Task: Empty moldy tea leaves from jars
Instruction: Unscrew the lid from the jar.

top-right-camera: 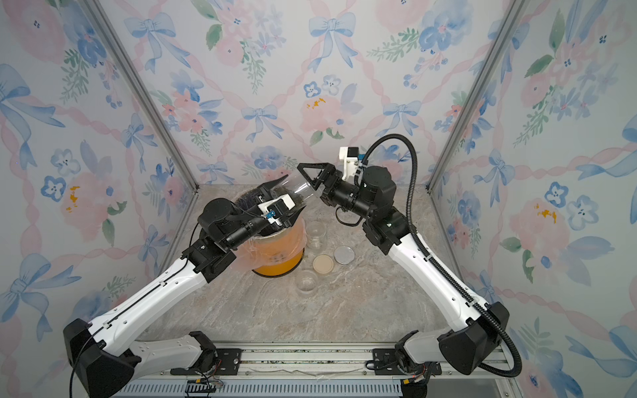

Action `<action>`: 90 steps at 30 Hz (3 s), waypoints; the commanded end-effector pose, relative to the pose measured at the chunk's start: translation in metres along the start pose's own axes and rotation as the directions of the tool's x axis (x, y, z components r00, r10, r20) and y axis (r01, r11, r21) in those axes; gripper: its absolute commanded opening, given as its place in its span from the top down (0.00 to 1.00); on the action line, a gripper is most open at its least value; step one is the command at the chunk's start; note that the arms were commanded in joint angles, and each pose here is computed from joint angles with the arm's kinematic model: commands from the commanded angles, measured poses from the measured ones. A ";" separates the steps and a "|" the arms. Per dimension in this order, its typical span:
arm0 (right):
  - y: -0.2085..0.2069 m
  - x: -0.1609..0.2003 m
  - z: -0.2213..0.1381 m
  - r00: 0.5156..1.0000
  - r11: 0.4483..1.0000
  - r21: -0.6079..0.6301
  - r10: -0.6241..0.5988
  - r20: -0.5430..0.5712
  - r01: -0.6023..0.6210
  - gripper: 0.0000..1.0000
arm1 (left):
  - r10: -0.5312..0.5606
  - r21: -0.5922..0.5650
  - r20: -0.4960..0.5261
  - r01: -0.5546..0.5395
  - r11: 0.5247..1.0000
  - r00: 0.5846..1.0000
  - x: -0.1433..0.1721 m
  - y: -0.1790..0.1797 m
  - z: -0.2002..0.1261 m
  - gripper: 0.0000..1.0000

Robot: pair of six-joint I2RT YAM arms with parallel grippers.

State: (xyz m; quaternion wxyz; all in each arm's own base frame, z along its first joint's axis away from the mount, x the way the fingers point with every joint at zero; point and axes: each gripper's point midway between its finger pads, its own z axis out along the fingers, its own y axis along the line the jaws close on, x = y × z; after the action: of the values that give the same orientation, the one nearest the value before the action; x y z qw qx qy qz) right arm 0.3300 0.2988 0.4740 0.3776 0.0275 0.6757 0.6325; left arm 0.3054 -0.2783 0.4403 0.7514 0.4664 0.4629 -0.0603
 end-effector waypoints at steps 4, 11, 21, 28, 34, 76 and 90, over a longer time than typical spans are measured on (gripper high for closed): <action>0.025 0.003 -0.009 0.990 0.983 -0.129 -0.136 -0.042 0.130 0.49 | -0.351 0.081 0.178 0.342 0.936 0.919 -0.056 0.029 -0.011 0.67; 0.027 -0.006 -0.017 0.983 0.974 -0.149 -0.179 -0.030 0.173 0.49 | -0.474 0.148 0.166 0.454 0.879 0.864 -0.059 0.025 -0.008 0.67; 0.034 -0.012 -0.017 0.956 0.939 -0.224 -0.285 -0.075 0.262 0.48 | -0.630 0.239 0.114 0.594 0.768 0.768 -0.058 0.019 -0.008 0.68; 0.034 -0.016 -0.013 0.931 0.898 -0.308 -0.355 -0.082 0.315 0.48 | -0.689 0.272 0.104 0.646 0.713 0.717 -0.059 0.015 -0.009 0.68; 0.027 -0.025 -0.003 0.923 0.876 -0.346 -0.380 -0.065 0.336 0.48 | -0.732 0.282 0.104 0.685 0.671 0.674 -0.055 0.020 -0.006 0.69; 0.039 -0.111 0.043 0.913 0.798 -0.480 -0.408 0.013 0.364 0.46 | -0.821 0.271 0.133 0.777 0.569 0.555 -0.014 0.089 0.020 0.71; 0.044 -0.074 0.052 0.889 0.814 -0.425 -0.456 -0.044 0.396 0.10 | -0.802 0.261 0.142 0.760 0.595 0.580 -0.013 0.088 0.018 0.71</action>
State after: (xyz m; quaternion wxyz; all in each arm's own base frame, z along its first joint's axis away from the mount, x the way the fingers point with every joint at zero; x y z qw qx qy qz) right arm 0.3906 0.3256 0.5353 0.4105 -0.2578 0.5528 0.6778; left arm 0.3615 -0.2634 0.4864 0.6174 0.2711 0.5423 -0.5013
